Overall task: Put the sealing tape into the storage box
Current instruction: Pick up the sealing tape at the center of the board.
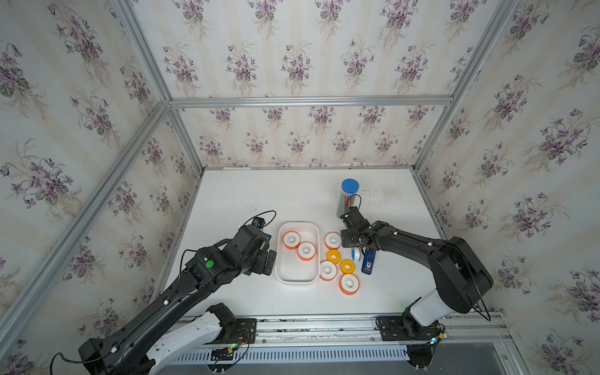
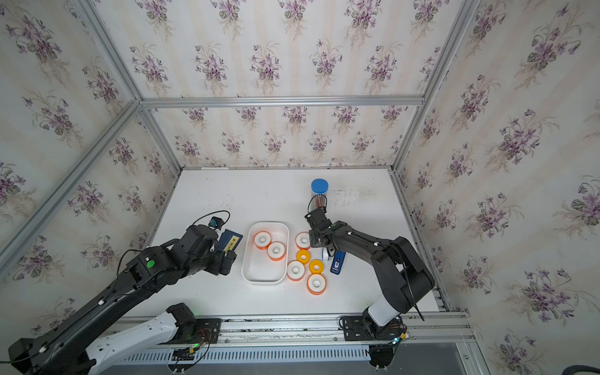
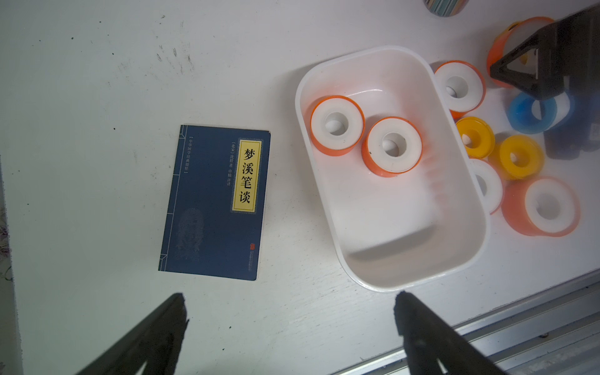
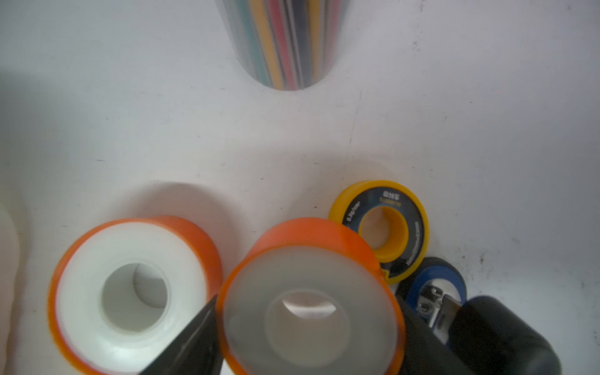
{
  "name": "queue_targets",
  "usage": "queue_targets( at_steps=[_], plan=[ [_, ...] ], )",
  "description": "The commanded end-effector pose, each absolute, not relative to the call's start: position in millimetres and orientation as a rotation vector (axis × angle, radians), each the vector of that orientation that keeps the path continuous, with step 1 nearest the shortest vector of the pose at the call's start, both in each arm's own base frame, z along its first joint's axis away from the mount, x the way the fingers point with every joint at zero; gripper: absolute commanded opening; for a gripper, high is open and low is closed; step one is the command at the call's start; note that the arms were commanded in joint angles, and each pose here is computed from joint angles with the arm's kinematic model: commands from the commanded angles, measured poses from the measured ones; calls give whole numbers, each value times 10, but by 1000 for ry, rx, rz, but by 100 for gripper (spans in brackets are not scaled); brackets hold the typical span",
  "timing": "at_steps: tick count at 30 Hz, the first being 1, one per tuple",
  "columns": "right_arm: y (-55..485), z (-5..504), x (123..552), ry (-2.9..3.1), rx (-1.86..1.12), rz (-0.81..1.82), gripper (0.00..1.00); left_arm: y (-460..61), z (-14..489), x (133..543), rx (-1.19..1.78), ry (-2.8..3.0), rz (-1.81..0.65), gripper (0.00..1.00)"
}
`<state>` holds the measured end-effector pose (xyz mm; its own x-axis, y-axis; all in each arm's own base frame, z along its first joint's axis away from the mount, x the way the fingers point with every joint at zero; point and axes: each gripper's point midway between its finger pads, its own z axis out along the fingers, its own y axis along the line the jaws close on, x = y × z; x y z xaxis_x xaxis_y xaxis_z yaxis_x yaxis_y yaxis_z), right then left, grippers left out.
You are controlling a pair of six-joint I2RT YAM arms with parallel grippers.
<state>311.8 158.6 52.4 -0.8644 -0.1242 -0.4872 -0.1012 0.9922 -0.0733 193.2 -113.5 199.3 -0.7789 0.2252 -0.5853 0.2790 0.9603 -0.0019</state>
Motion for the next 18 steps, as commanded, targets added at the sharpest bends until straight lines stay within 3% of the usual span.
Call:
queue_targets(
  at_steps=[1,18],
  plan=[
    [1612,648,3084,2609,-182,-52,68,-1119,2018,1937,348,2488,-111,100],
    [2567,1550,2596,2461,-443,354,67,-1100,2092,1913,331,2453,-142,100]
  ],
)
